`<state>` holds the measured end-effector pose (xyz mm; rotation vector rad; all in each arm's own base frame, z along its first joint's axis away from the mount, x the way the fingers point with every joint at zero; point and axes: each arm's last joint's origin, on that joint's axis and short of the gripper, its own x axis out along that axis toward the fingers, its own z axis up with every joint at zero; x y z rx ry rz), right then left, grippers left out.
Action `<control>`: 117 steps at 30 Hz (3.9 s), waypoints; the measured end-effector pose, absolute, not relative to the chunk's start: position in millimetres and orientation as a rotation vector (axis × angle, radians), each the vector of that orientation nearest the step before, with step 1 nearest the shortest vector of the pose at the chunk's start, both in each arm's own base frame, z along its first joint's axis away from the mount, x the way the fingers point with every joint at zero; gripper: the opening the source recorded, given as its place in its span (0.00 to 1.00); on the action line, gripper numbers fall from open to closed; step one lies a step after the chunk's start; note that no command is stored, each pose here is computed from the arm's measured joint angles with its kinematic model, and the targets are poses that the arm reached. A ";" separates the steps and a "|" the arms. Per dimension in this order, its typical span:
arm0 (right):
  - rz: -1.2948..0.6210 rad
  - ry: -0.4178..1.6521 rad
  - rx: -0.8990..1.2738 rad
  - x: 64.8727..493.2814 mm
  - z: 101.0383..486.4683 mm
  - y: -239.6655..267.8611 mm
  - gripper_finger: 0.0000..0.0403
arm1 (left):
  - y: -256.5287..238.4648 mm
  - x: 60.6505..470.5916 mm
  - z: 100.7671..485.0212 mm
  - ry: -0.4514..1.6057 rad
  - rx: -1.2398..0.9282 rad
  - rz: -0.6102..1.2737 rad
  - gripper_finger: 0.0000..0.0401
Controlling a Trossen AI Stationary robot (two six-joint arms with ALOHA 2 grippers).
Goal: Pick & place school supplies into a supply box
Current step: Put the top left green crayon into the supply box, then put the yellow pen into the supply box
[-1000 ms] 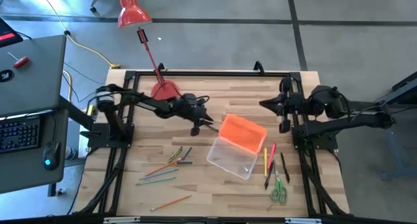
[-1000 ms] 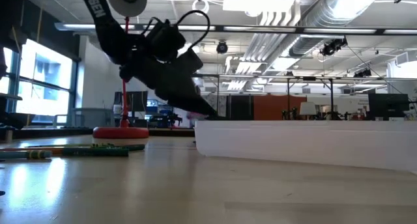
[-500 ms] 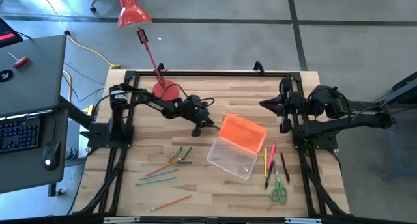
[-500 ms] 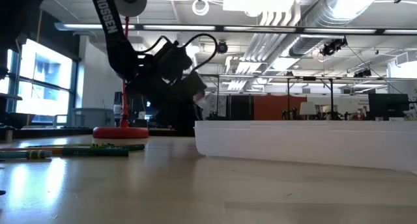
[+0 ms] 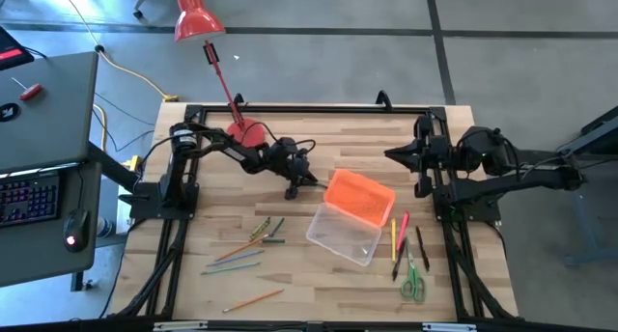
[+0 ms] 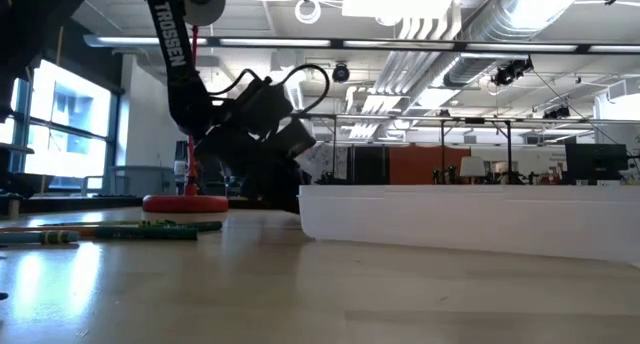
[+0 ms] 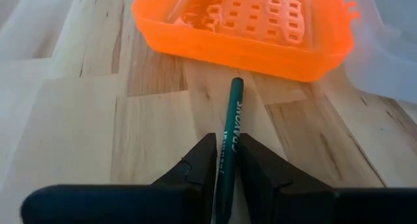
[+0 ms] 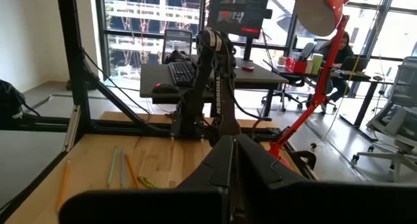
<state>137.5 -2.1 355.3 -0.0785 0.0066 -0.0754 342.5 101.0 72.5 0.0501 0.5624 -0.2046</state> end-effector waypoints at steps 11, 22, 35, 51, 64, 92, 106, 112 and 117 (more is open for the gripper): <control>-0.076 0.007 -0.079 137.5 355.3 -2.2 0.00 | 101.3 343.9 74.8 0.541 0.094 -0.205 0.07; -0.074 0.007 -0.078 137.4 355.3 -2.1 0.00 | 100.6 337.5 129.7 0.484 0.141 -0.147 0.11; -0.076 -0.025 -0.093 137.8 358.2 -2.1 0.00 | 52.9 340.3 164.7 0.396 0.028 -0.370 0.12; -0.044 -0.079 0.083 137.3 362.9 -1.3 0.00 | -31.3 381.0 179.4 0.374 0.154 -0.345 0.14; -0.067 -0.120 0.128 137.0 366.7 -2.1 0.00 | -35.6 431.4 146.6 0.569 0.126 -0.363 0.14; -0.181 -0.182 0.094 135.8 372.2 -5.4 0.00 | 13.8 436.3 137.7 0.698 0.225 -0.024 0.38; -0.185 -0.174 0.060 136.1 371.9 -5.5 0.00 | 79.1 421.2 131.5 0.827 0.124 0.105 0.30; -0.198 -0.151 -0.105 136.3 371.1 -5.5 0.00 | 85.6 413.8 131.4 0.902 0.118 0.196 0.28; -0.213 -0.131 -0.143 136.9 369.7 -5.8 0.00 | 81.7 410.9 136.9 0.900 0.031 0.307 0.28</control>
